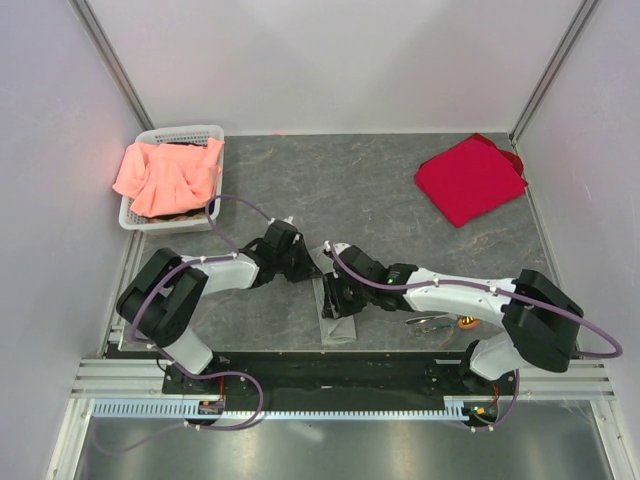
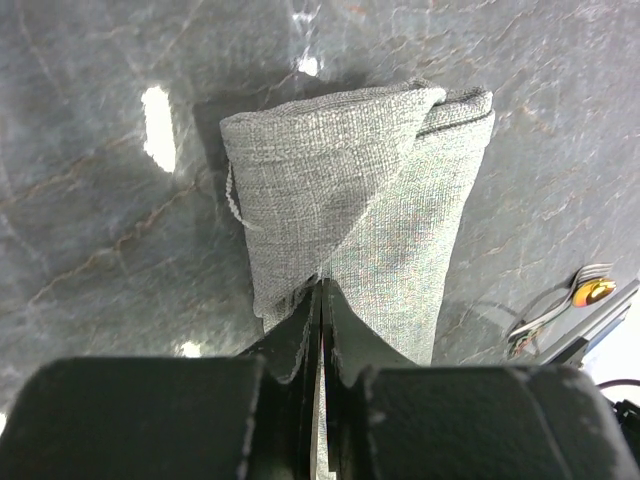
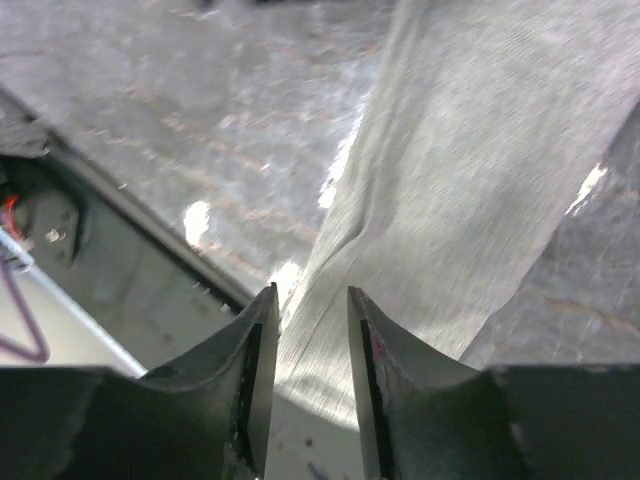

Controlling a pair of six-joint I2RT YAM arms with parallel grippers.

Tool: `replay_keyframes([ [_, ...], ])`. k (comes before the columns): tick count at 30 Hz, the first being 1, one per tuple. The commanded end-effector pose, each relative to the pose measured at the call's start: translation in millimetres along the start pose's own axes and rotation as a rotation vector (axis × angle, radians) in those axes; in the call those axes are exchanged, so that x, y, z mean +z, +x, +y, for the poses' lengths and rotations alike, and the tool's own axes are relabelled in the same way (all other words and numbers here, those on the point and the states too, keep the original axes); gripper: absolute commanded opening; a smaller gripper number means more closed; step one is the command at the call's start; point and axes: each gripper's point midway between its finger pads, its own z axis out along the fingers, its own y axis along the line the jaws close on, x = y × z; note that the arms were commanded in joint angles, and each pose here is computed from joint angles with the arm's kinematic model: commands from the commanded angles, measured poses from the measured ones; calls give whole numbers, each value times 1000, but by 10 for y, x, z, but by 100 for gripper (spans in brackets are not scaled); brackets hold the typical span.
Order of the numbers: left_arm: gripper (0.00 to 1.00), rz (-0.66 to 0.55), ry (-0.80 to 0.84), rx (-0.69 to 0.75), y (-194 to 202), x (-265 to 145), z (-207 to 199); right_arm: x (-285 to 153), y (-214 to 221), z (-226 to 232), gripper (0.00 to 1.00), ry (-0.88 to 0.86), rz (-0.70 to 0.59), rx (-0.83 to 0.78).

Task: Fold the napkin into a case and place the utensils inside
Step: Fold the 2/3-rectangle-folded napkin at the center of the board.

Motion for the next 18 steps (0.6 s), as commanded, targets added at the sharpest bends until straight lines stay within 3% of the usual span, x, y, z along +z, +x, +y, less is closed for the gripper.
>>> replay_keyframes([
  [1, 6, -7, -74, 44, -20, 104, 212, -30, 253, -45, 36, -27, 58, -8],
  [3, 6, -6, -78, 41, -29, 131, 212, 63, 380, -71, 24, -43, 79, 11],
  [7, 6, -18, -83, 32, -106, 168, 202, 283, 584, -257, 15, -12, 109, 20],
  [11, 6, -20, -84, 30, -180, 167, 192, 331, 585, -447, 15, 83, 121, -23],
  [16, 7, -22, 47, 78, -287, -58, -181, 57, 280, -296, 22, 97, 61, -85],
  [18, 13, -16, 110, 82, -308, -201, -373, -44, 106, -207, 24, 97, 24, -109],
])
